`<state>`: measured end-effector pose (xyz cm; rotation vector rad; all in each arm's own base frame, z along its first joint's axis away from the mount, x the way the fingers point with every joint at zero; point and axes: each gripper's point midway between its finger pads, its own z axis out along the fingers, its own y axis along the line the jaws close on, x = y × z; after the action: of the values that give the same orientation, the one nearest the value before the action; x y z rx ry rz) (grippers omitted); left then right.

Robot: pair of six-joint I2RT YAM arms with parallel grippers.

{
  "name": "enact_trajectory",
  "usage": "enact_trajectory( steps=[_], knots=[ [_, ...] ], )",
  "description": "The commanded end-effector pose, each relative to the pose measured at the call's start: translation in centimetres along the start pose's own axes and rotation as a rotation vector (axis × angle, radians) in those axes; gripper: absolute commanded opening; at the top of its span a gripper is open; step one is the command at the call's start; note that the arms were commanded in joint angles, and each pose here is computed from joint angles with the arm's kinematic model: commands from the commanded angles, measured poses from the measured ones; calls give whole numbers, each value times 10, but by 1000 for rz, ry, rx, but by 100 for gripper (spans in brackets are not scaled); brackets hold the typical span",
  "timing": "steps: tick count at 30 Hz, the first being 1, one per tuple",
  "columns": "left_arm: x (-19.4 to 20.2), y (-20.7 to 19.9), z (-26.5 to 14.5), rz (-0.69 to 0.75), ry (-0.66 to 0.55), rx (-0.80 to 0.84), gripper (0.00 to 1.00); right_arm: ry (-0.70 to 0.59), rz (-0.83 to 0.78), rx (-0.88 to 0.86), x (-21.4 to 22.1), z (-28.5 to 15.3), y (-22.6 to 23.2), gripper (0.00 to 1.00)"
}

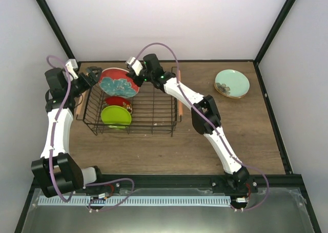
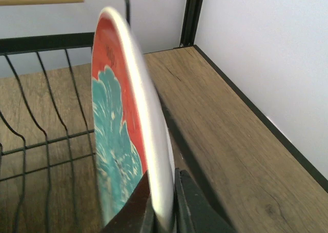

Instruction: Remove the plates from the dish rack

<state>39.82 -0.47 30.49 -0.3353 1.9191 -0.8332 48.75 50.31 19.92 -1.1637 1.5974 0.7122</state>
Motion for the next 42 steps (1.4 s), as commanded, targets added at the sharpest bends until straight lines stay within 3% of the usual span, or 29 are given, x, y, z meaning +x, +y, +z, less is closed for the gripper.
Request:
enact_trajectory(
  steps=[1,9,21,33,42],
  knots=[
    [1,-4,0,10,4,17,100,11,27,-18,3,5,9,4],
    [0,-5,0,9,2,17,100,-2,-6,44,-13,-4,0,1],
    [2,-5,1,-1,5,26,100,-183,-157,183,-109,-62,-27,1],
    [3,-4,2,-11,8,28,100,-292,-197,247,-175,-139,-49,1],
    [3,-3,5,-17,13,32,100,-371,-194,299,-219,-221,-61,1]
  ],
)
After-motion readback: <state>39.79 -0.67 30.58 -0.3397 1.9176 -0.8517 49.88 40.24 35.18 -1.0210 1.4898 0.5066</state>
